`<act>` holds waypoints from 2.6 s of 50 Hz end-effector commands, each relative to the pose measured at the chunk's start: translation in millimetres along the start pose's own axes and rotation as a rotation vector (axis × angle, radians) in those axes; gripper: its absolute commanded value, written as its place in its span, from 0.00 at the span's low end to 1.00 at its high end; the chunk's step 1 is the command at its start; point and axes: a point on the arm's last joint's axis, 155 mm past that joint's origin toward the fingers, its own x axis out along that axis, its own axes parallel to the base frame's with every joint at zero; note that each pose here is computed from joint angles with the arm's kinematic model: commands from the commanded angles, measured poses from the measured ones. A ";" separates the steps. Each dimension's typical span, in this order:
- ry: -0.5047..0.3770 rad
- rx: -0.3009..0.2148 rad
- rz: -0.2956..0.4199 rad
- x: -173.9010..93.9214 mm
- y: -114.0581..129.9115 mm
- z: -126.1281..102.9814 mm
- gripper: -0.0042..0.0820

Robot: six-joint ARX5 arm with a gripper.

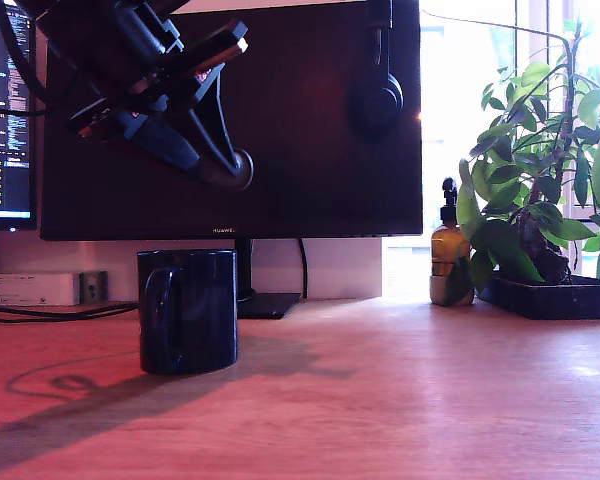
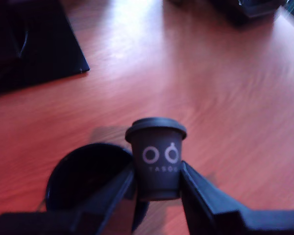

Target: Pick up the coffee capsules from the table one by one and drop them inside the nearest coffee cup

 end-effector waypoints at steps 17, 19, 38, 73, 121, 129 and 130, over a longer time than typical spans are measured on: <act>-0.007 0.078 0.042 -9.3 10.3 -9.2 0.27; -0.013 0.075 0.046 -12.2 12.3 -10.0 0.27; 0.015 0.070 0.040 -23.9 27.6 -24.6 0.27; 0.127 0.085 0.061 -14.1 35.1 -33.8 0.27; 0.288 0.154 0.107 28.7 47.5 -38.1 0.27; 0.296 0.154 0.107 28.1 47.6 -40.1 0.27; 0.295 0.154 0.107 28.2 47.6 -40.0 0.27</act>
